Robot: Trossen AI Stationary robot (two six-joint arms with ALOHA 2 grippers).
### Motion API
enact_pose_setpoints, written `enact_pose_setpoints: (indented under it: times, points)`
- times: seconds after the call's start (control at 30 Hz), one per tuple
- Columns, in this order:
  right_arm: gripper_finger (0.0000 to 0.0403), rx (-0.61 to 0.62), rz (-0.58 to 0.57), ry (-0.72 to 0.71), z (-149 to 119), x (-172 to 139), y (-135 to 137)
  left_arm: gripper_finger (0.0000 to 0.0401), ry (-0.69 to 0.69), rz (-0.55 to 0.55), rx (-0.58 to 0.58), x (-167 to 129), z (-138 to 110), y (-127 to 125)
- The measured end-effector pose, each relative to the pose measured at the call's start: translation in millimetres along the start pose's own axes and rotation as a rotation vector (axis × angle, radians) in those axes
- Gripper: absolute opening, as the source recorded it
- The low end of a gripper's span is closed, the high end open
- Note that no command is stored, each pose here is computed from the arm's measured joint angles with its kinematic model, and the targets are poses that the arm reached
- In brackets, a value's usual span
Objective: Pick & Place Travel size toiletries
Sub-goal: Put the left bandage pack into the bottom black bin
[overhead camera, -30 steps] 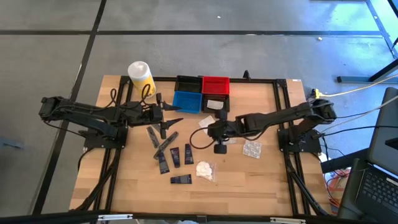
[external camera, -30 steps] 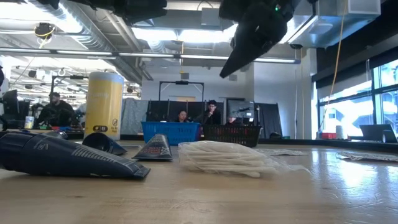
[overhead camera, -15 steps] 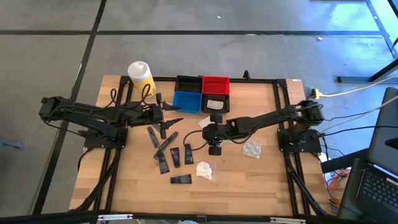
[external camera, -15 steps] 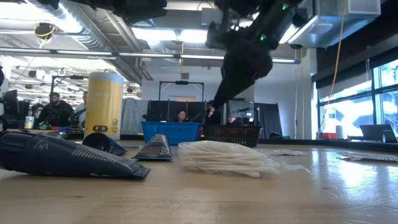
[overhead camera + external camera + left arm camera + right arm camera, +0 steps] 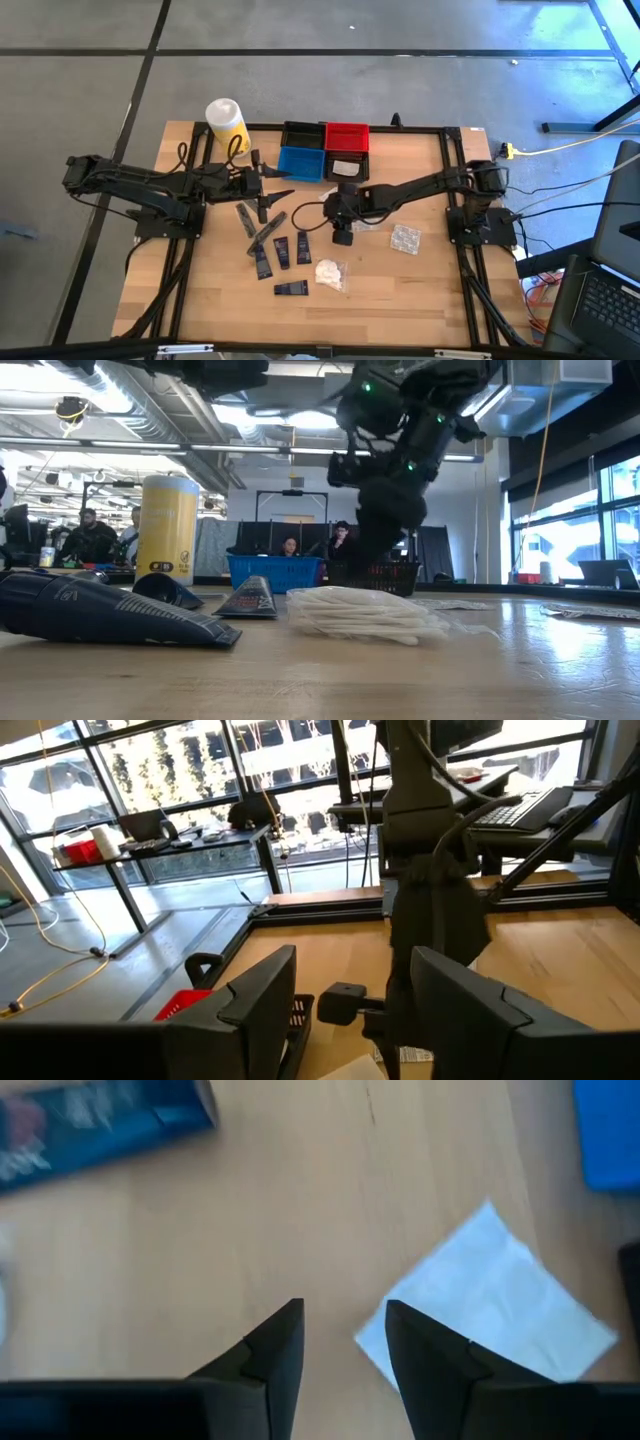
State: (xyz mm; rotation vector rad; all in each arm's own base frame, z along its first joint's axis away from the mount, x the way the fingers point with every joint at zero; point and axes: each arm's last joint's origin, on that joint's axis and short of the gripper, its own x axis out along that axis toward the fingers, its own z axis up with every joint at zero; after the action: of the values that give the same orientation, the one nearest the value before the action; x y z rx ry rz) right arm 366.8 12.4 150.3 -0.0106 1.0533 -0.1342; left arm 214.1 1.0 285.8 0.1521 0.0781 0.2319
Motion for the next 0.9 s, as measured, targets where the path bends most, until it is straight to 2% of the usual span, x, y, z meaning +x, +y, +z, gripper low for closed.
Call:
enact_pose_setpoints:
  times: [0.23, 0.47, 0.7, 0.9]
  points:
    - [0.0160, 0.068, 0.019, -0.039, -13, 12, -13, 0.0196, 0.000, 0.000, 0.000, 0, 0, 0]
    - [0.0165, 0.095, 0.039, -0.073, -17, 16, -13, 0.0196, 0.000, 0.000, 0.000, 0, 0, 0]
    - [0.0137, 0.089, 0.009, -0.045, -23, 31, -10, 0.0196, 0.000, 0.000, 0.000, 0, 0, 0]
    - [0.0091, 0.112, 0.008, -0.048, -23, 32, -9, 0.0196, 0.000, 0.000, 0.000, 0, 0, 0]
